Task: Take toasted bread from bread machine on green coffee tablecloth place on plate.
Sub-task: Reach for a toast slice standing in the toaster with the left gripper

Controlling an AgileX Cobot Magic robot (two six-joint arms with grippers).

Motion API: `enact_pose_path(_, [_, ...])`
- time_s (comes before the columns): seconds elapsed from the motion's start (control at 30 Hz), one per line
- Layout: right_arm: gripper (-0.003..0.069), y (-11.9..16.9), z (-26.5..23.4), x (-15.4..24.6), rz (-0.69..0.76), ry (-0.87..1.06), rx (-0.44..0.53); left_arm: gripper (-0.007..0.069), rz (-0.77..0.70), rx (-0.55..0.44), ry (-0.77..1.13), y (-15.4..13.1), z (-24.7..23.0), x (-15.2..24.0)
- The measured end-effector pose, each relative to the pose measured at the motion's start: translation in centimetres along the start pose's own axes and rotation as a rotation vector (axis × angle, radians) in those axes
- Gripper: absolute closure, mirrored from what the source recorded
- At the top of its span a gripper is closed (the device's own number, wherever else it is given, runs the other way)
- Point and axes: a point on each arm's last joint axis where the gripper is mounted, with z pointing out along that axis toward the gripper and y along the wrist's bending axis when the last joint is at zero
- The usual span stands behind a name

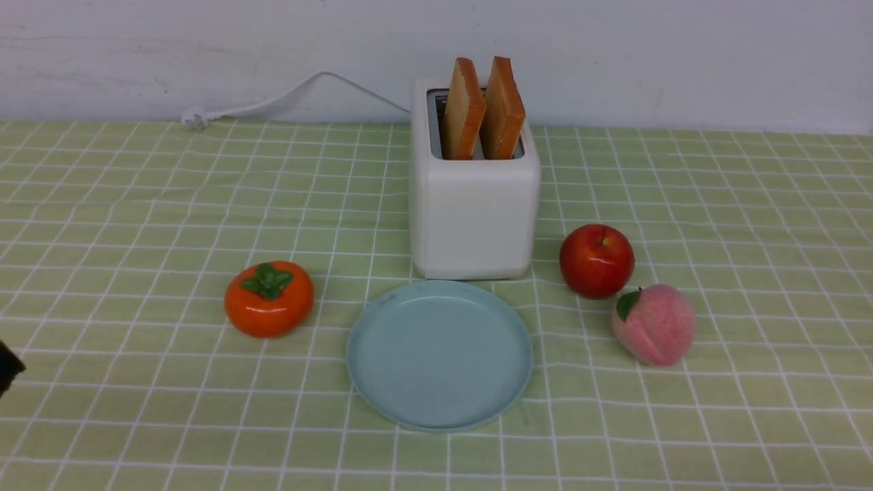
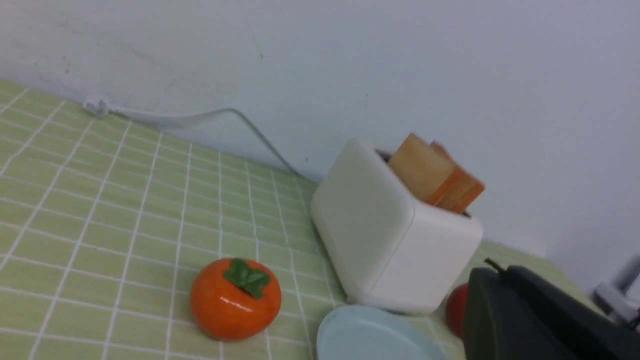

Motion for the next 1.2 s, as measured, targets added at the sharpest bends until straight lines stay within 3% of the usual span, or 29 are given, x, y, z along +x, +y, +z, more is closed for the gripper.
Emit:
enact_pose_path(0.17, [0.0559, 4.5, -0.1, -1.9, -0.269, 0.19, -0.021, 0.0638, 0.153, 0.074, 0.074, -1.4, 2.0, -1.7])
enact_pose_path(0.2, [0.0595, 6.2, 0.1, -2.7, -0.402, 0.288, -0.03, 0.0638, 0.181, 0.095, 0.08, -2.0, 3.0, -2.3])
enact_pose_path(0.33, [0.0649, 9.1, 0.9, -4.4, -0.624, 0.401, -0.069, 0.0638, 0.165, 0.092, 0.069, -3.0, 6.2, -3.7])
enact_pose_path(0.5, [0.0657, 10.4, 1.8, -5.5, -0.696, 0.421, -0.083, 0.0638, 0.175, 0.1, 0.091, -4.4, 10.2, -3.6])
enact_pose_path(0.63, [0.0657, 10.6, 2.0, -5.8, -0.707, 0.41, -0.084, 0.0638, 0.281, 0.152, 0.092, -7.3, 14.8, -1.7])
enact_pose_path(0.83, [0.0657, 10.6, 2.0, -5.8, -0.707, 0.41, -0.084, 0.0622, 0.338, 0.11, 0.04, -9.0, 20.2, 1.2])
enact_pose_path(0.97, [0.0657, 10.7, 2.0, -5.8, -0.703, 0.41, -0.087, 0.0505, 0.332, 0.095, 0.073, -9.6, 24.6, 4.3])
enact_pose_path(1.07, [0.0655, 10.7, 2.0, -5.8, -0.722, 0.409, -0.091, 0.0361, 0.331, 0.121, 0.085, -10.5, 27.9, 6.4])
enact_pose_path(1.13, [0.0655, 10.7, 2.0, -5.8, -0.724, 0.409, -0.092, 0.0314, 0.334, 0.127, 0.085, -10.8, 28.8, 6.8])
enact_pose_path(1.2, [0.0654, 10.7, 2.0, -5.8, -0.727, 0.409, -0.092, 0.0204, 0.339, 0.133, 0.078, -11.4, 31.1, 7.9])
